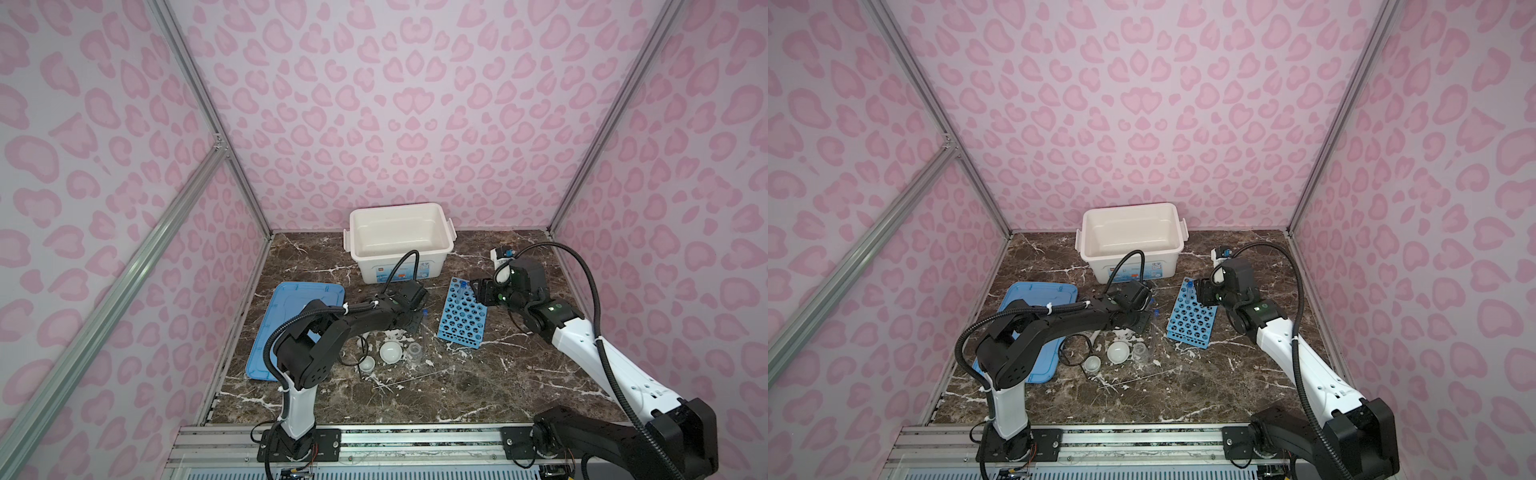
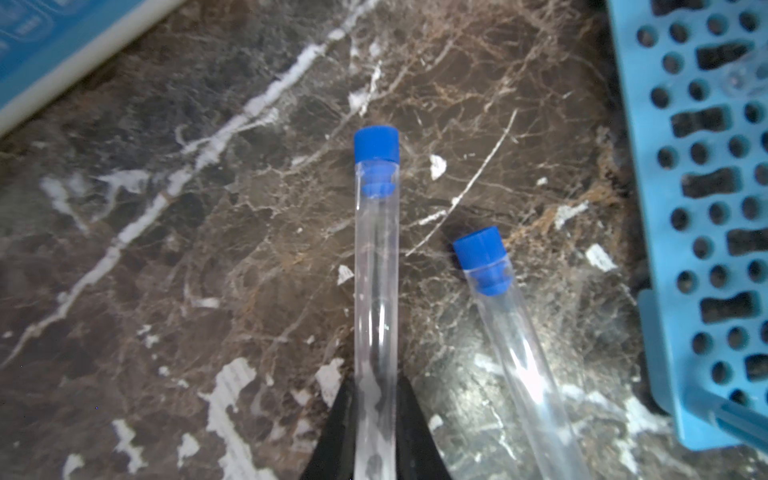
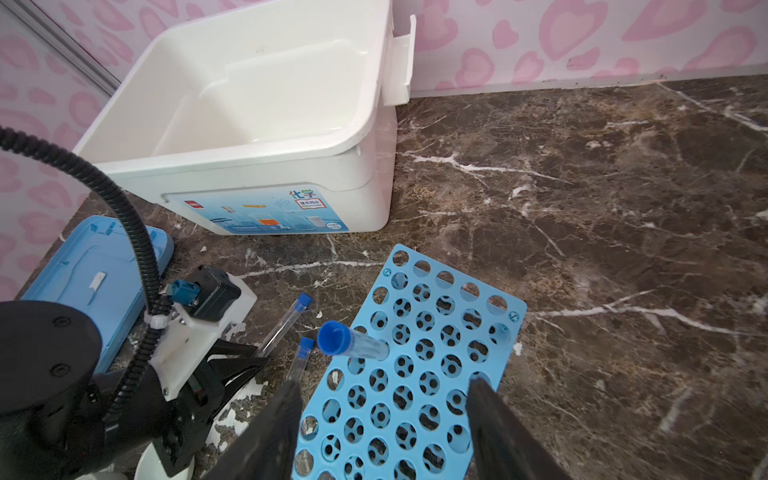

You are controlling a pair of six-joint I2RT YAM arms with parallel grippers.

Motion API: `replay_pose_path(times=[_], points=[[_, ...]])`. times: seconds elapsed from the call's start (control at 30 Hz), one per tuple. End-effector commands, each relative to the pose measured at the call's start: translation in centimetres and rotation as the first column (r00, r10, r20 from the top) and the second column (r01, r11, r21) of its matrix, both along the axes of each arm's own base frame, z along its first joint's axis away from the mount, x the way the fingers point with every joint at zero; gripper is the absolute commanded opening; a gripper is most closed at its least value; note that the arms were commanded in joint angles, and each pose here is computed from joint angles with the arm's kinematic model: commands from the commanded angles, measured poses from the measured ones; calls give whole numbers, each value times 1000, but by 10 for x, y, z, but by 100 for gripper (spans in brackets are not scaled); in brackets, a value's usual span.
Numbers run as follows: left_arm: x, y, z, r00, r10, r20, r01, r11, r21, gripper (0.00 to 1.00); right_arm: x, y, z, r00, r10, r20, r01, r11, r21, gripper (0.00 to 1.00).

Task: Organize the chemistry lab equipment
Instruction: 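Lift the tube upright with the left gripper while the right gripper moves toward it, then grasp the tube's blue-capped end with the right gripper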

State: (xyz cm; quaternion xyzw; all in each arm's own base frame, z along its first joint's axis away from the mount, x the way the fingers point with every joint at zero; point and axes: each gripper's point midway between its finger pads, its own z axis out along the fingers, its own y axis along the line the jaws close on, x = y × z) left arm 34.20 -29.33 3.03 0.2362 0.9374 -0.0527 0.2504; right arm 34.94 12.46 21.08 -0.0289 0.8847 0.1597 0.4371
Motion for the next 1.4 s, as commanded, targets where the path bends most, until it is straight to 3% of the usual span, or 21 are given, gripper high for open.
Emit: replay_pose_path(times=[0.0,0.23,0.6,0.93,1.37], points=[[8,-2,20,999,24,46,-23,999,-25,8,1,1,5,1000,11,20,-13,997,73,65],[13,-3,62,990,33,136,-21,996,-90,6,-10,2,5,998,62,22,-65,978,200,64],[-16,-30,111,949,-151,276,188,975,-114,5,-30,5,-2,994,109,-4,-99,910,402,60],[-46,-50,143,867,-277,414,351,930,-113,5,-38,21,9,979,205,-9,-171,840,514,59],[-74,-81,155,753,-439,490,526,849,-47,5,-52,41,5,932,356,-72,-250,773,583,54]])
